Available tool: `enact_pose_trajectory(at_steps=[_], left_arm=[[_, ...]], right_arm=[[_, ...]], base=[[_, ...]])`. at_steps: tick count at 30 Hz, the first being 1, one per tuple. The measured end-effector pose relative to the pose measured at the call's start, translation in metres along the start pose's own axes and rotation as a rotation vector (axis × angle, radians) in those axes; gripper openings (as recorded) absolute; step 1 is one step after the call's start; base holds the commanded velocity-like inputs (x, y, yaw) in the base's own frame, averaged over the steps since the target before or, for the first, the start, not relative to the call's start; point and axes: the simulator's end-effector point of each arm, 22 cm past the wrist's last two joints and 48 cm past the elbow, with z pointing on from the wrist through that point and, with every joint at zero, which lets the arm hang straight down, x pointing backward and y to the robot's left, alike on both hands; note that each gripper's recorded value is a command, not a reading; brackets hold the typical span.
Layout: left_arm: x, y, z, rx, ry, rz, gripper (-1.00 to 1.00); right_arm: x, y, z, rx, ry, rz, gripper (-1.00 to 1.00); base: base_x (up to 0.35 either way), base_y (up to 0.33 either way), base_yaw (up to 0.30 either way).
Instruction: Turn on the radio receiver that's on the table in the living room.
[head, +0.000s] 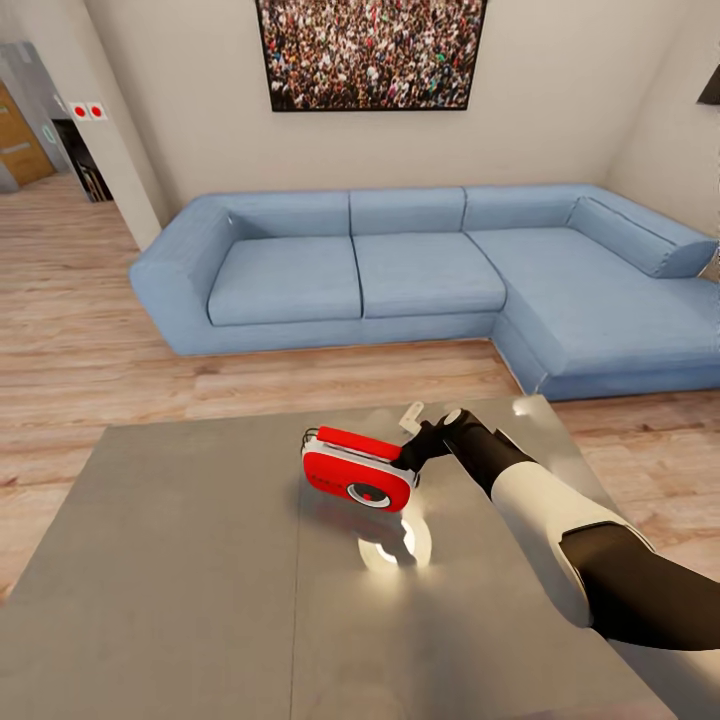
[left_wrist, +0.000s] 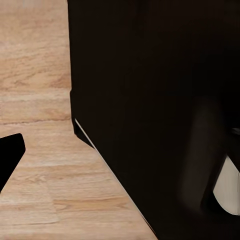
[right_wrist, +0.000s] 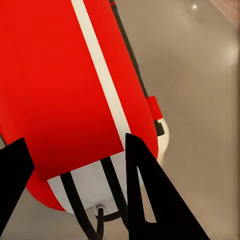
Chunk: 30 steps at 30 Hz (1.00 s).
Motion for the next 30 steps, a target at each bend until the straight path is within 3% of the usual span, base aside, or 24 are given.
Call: enact_pose_trajectory(at_steps=[30], left_arm=[[-0.012, -0.001, -0.04, 0.002, -0.048, 0.0, 1.0]], right_arm=[[-0.04, -0.006, -0.063, 0.033, -0.028, -0.02, -1.0]], base=[[0.0, 0.0, 0.0]])
